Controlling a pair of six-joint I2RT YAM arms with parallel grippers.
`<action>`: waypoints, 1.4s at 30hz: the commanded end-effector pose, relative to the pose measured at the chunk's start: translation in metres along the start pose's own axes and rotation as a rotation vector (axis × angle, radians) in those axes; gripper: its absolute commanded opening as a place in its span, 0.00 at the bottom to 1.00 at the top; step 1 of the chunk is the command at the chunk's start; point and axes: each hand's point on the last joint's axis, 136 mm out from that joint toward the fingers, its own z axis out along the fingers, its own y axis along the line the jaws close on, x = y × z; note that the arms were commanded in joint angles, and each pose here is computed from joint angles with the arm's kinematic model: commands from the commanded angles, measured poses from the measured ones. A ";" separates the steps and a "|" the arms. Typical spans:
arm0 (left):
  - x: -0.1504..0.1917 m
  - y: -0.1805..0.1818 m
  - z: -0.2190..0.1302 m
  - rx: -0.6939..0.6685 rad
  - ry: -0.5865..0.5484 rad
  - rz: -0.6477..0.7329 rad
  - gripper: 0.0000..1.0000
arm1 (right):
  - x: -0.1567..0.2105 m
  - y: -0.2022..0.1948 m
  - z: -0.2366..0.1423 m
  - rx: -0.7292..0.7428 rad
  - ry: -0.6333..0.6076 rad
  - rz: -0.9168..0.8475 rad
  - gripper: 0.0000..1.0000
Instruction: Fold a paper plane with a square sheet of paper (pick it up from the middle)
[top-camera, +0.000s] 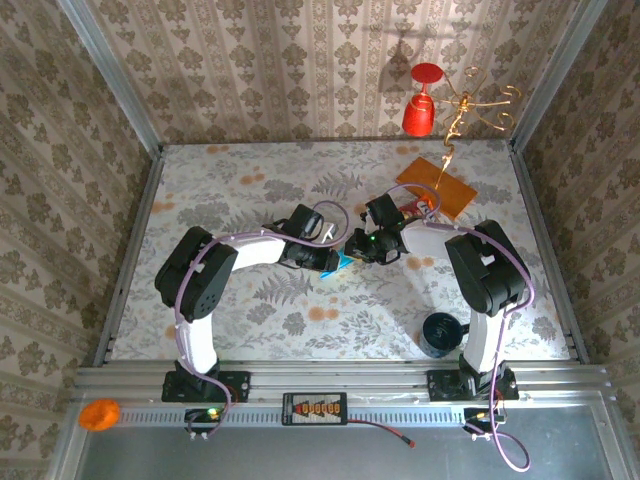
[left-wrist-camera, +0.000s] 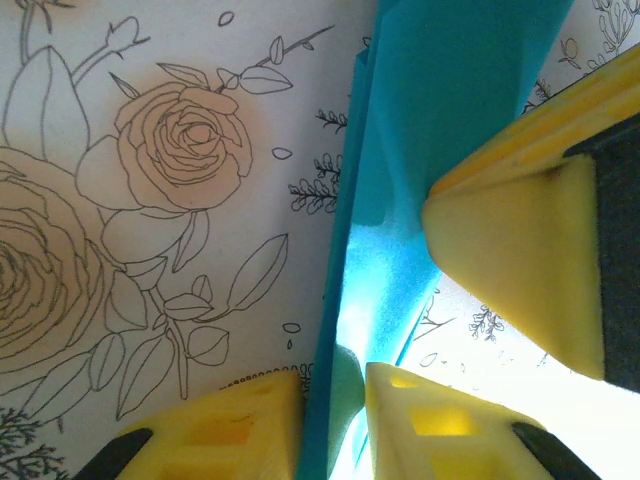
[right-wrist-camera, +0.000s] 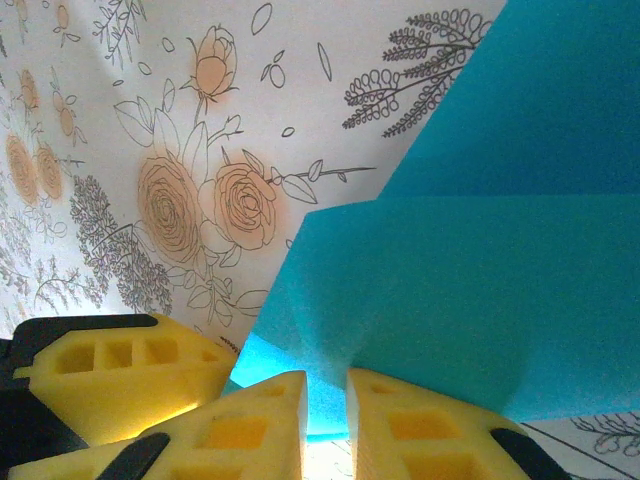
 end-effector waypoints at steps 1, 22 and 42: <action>0.049 0.011 0.026 -0.009 0.160 -0.051 0.25 | -0.003 -0.004 0.000 0.031 0.007 0.005 0.19; 0.062 0.017 0.029 -0.022 0.182 -0.065 0.25 | 0.005 -0.013 0.007 0.046 0.041 0.022 0.18; 0.066 0.022 0.033 -0.056 0.193 -0.058 0.24 | 0.014 -0.025 0.012 0.073 0.060 0.031 0.18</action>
